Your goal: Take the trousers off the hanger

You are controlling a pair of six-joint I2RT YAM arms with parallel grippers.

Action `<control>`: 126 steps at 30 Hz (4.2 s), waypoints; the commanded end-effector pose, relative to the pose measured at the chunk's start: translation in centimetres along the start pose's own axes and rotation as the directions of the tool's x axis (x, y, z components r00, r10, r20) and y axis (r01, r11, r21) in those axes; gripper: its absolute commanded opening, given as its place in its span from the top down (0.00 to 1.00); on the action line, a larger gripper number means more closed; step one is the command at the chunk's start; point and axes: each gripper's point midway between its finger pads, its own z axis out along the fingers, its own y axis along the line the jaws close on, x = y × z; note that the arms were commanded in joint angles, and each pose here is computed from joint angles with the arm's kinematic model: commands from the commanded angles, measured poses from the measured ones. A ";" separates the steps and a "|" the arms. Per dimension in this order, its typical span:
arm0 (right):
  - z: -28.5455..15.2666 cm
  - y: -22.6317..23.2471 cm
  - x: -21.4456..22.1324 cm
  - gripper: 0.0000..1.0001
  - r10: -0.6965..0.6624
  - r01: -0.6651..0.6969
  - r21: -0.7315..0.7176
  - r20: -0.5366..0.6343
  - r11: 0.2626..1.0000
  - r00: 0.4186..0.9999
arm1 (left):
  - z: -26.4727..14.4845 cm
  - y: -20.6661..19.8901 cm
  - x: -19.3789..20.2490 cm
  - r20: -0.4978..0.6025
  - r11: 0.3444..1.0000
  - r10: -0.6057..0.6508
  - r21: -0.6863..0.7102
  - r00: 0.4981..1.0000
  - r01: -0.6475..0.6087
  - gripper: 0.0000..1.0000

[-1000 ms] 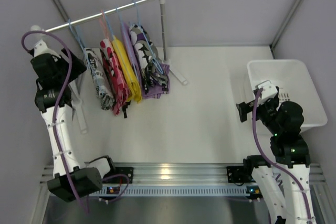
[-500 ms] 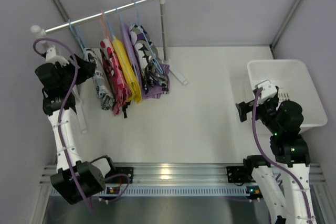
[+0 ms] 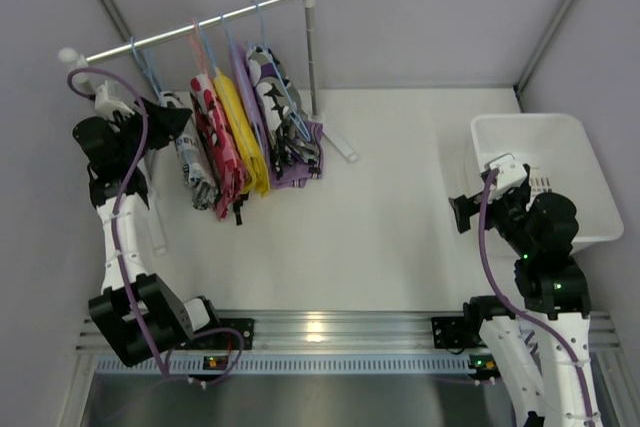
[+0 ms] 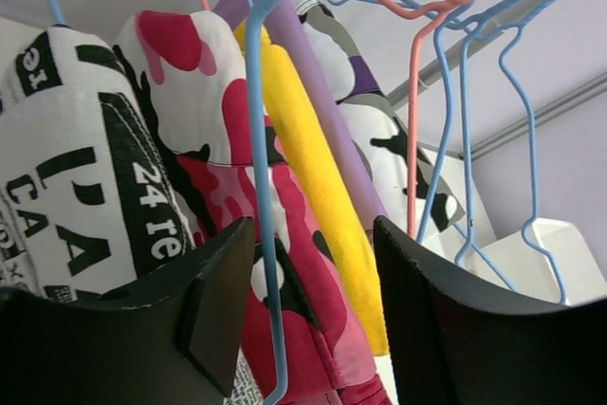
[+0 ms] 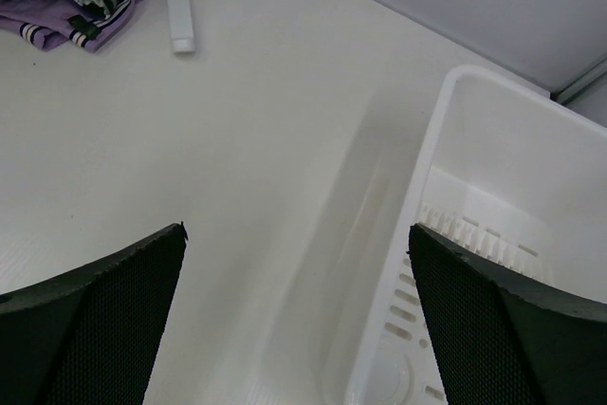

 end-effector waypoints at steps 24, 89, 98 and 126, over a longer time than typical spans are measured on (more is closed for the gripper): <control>-0.4 -0.2 -1.5 0.00 -0.053 0.053 0.010 0.080 0.999 0.995 | -0.8 -3.7 -2.6 0.116 0.985 0.075 0.149 0.990 -0.092 1.00; -1.8 0.7 -0.3 0.00 0.011 -0.014 0.028 0.108 1.000 0.994 | -27.1 -27.1 12.7 -0.476 0.696 0.154 0.674 0.866 0.246 1.00; -0.8 0.2 -0.6 0.00 0.040 -0.043 0.033 0.098 0.999 0.994 | -22.2 -25.3 7.5 -0.426 0.734 0.122 0.647 0.896 0.208 1.00; 0.8 -0.8 1.2 0.01 0.070 -0.072 0.070 0.025 0.995 0.997 | -15.0 -31.7 2.3 -0.633 0.644 0.266 0.678 0.727 0.355 1.00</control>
